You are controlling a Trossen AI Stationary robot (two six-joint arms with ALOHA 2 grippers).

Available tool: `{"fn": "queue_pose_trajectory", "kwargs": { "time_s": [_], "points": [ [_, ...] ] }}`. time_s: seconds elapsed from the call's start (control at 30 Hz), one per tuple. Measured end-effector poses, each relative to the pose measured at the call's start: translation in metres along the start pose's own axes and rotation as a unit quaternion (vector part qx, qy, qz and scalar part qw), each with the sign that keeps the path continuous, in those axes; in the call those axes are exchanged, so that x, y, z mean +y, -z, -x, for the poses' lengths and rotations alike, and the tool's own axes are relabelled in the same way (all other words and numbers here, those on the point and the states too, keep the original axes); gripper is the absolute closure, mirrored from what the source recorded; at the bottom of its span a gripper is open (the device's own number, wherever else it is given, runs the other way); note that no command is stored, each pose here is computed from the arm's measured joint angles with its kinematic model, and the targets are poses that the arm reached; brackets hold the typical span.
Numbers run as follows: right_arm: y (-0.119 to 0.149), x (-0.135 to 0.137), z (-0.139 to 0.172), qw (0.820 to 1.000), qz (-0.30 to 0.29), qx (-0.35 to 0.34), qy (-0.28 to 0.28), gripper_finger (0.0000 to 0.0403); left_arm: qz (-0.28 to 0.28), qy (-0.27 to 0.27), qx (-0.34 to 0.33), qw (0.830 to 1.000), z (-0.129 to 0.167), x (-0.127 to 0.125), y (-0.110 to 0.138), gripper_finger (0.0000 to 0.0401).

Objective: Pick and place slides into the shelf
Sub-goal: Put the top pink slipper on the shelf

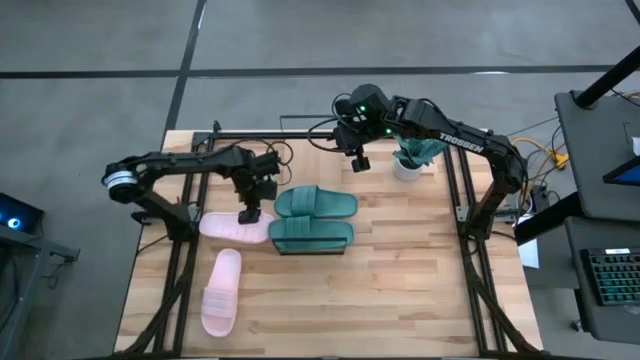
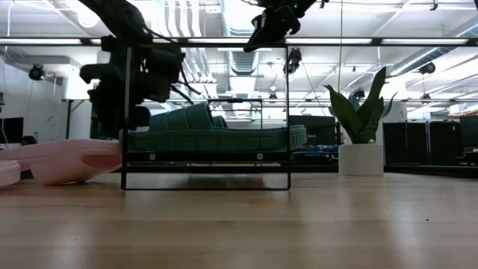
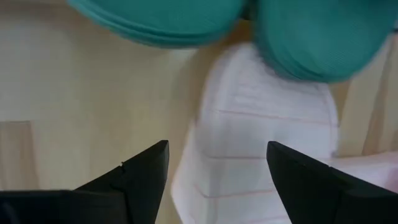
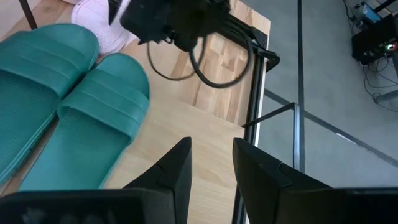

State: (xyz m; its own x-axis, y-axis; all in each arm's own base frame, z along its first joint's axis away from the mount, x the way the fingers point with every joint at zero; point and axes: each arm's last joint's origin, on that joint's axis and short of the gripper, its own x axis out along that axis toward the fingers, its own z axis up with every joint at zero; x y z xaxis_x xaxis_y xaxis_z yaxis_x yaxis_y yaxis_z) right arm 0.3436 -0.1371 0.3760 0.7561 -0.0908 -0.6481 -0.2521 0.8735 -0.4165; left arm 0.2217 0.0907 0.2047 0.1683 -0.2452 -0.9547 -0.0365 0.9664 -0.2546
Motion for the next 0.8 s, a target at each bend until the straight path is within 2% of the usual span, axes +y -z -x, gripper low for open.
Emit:
{"fn": "queue_pose_trajectory", "kwargs": {
  "time_s": [0.1, 0.17, 0.33, 0.57, 0.8],
  "points": [
    [0.0, 0.0, 0.0, 1.0, 0.0, 0.001, -0.001, 0.0296, -0.006, 0.013, -0.001, 1.0, -0.001, 0.006, -0.004, 0.0146],
    [0.0, 0.0, 0.0, 1.0, 0.001, 0.002, -0.002, 0.0296, -0.004, 0.04, 0.002, 0.999, -0.003, 0.009, -0.006, 0.0146],
    [0.0, 0.0, 0.0, 1.0, 0.003, 0.001, -0.001, 0.0296, 0.007, 0.086, 0.052, 0.995, -0.004, 0.012, -0.006, 0.0146],
    [0.001, 0.0, 0.0, 1.0, 0.004, 0.002, -0.002, 0.0296, -0.001, 0.106, 0.07, 0.992, -0.017, 0.019, -0.014, 0.0146],
    [0.001, 0.001, -0.001, 1.0, 0.011, 0.003, -0.003, 0.0296, -0.007, 0.112, 0.067, 0.991, -0.016, 0.019, -0.016, 0.0146]
  ]
}}
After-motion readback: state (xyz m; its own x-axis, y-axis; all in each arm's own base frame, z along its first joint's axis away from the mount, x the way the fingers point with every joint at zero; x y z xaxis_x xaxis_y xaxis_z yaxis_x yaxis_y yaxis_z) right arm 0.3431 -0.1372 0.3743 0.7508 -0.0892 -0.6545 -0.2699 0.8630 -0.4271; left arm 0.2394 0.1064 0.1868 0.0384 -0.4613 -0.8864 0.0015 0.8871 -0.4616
